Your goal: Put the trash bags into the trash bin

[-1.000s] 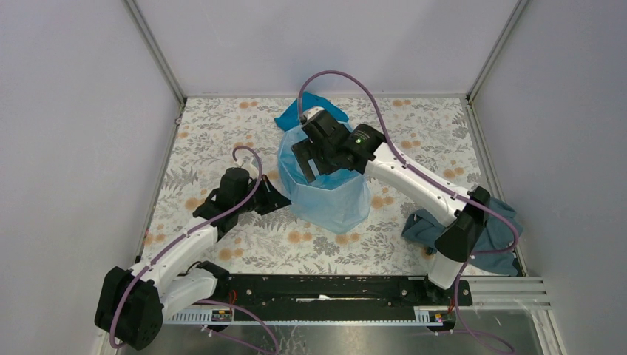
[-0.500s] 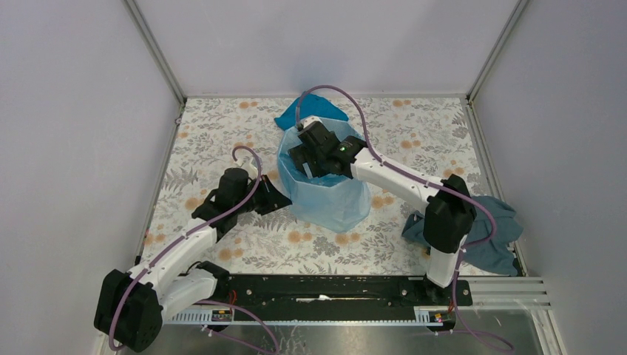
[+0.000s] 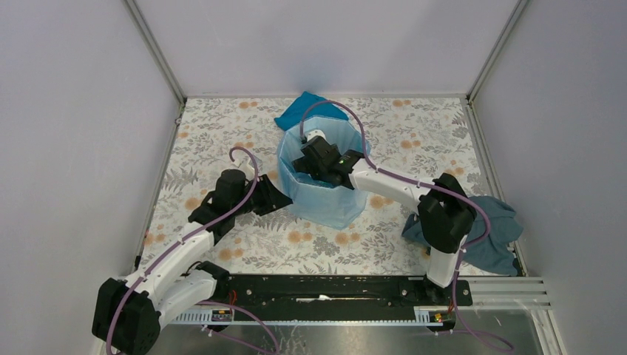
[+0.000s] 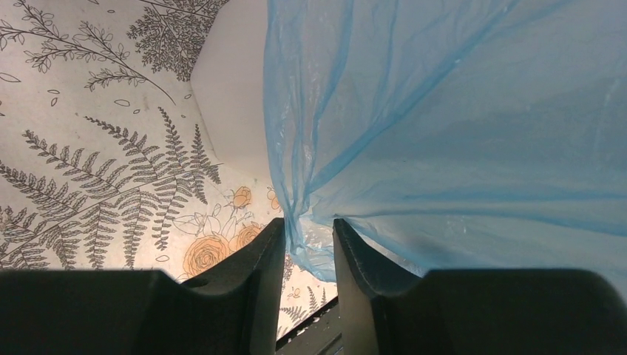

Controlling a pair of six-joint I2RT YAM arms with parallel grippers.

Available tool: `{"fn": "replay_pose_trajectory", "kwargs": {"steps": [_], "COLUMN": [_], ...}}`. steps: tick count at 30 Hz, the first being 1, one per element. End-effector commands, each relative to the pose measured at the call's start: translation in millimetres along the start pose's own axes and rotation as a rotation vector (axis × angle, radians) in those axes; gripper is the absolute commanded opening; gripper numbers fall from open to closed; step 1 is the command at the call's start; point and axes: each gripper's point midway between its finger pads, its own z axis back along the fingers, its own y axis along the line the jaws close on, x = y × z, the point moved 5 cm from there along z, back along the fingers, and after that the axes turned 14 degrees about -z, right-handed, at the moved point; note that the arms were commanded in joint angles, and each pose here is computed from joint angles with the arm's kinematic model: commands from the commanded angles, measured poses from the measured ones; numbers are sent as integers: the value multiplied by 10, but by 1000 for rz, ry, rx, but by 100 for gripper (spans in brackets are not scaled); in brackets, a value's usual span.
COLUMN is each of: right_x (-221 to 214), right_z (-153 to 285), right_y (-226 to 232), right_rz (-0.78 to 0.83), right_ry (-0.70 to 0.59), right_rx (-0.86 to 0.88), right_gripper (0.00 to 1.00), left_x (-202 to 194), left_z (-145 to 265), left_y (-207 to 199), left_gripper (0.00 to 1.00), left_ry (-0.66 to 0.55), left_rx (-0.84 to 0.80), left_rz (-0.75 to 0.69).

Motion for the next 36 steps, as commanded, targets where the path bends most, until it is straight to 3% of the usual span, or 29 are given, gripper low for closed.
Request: {"fn": "replay_pose_trajectory", "kwargs": {"steps": [1,11,16,19,26,36], "right_x": [366,651,706,704,697,868], "right_z": [496,936,991,915,562,649], "right_y": [67,18,36,134,254,221], "right_rz": [-40,-25,-23,-45,-162,-276], "right_ry": [-97,-132,-146,-147,-188,-311], "right_rx": [45,-3,4,61,76,58], "right_gripper": [100,99,93,87,84,90], "left_x": [71,48,47,43,16,-41], "left_z": [15,-24,9,-12,-78,-269], "left_y": [-44,-53,-56,-57,-79,208], "left_gripper": [35,36,36,35,35,29], "left_ry": [-34,-18,-21,-14,-17,-2], "left_rx": [-14,-37,-32,-38,-88,52], "left_rz": [-30,-18,-24,-22,17,-12]}}
